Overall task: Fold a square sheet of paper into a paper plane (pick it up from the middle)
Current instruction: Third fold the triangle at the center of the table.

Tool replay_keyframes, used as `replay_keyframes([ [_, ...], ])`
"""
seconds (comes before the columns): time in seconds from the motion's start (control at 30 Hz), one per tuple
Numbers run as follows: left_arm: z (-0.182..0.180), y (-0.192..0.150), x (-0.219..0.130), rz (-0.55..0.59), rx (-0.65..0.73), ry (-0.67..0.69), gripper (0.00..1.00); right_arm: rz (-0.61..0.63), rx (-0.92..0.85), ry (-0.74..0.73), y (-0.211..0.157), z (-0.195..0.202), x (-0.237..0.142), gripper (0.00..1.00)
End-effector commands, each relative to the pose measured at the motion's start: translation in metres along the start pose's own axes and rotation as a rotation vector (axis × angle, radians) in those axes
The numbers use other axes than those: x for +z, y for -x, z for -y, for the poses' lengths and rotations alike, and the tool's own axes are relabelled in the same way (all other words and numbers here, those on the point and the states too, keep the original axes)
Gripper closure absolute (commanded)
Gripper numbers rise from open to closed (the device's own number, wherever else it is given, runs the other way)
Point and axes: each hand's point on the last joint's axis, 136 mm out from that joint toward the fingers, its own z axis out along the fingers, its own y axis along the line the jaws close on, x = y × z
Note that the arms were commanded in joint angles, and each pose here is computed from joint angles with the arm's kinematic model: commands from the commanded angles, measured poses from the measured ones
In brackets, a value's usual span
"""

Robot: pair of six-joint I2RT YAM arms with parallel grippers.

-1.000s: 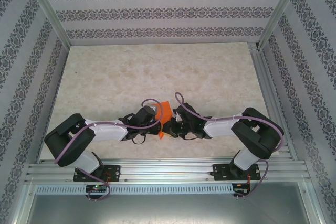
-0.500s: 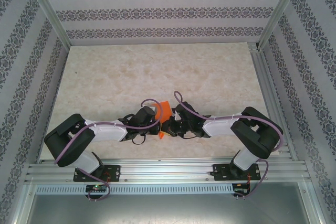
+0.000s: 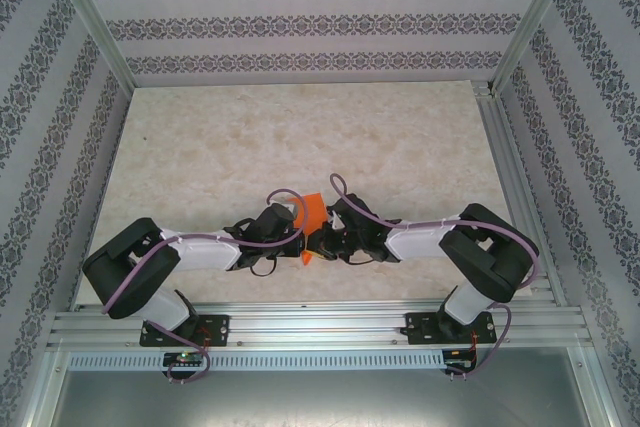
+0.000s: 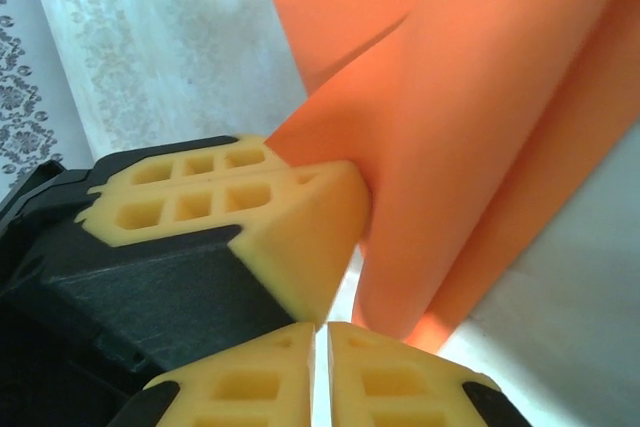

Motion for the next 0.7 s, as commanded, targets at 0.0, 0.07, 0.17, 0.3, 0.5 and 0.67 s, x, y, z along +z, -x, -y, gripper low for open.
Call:
replay_keyframes([
  [0.0, 0.011, 0.006, -0.006, 0.02, -0.033, -0.065, 0.96, 0.051, -0.003, 0.003, -0.001, 0.004, -0.008, 0.88],
  [0.07, 0.012, 0.007, -0.008, 0.025, -0.036, -0.073, 0.96, 0.061, 0.003, 0.009, -0.001, 0.005, -0.012, 0.88],
  [0.17, 0.013, 0.008, -0.009, 0.029, -0.037, -0.073, 0.96, 0.052, -0.008, 0.018, -0.003, 0.002, -0.013, 0.87],
  [0.3, 0.012, 0.006, -0.008, 0.023, -0.034, -0.068, 0.96, 0.038, -0.014, 0.051, -0.004, -0.006, -0.01, 0.87],
  [0.5, 0.006, 0.007, -0.007, 0.021, -0.009, -0.03, 0.96, 0.021, -0.005, 0.06, -0.005, -0.008, -0.001, 0.87],
  [0.67, 0.006, 0.007, -0.006, 0.014, 0.017, -0.018, 0.96, 0.017, 0.01, 0.06, -0.007, -0.004, 0.003, 0.87],
])
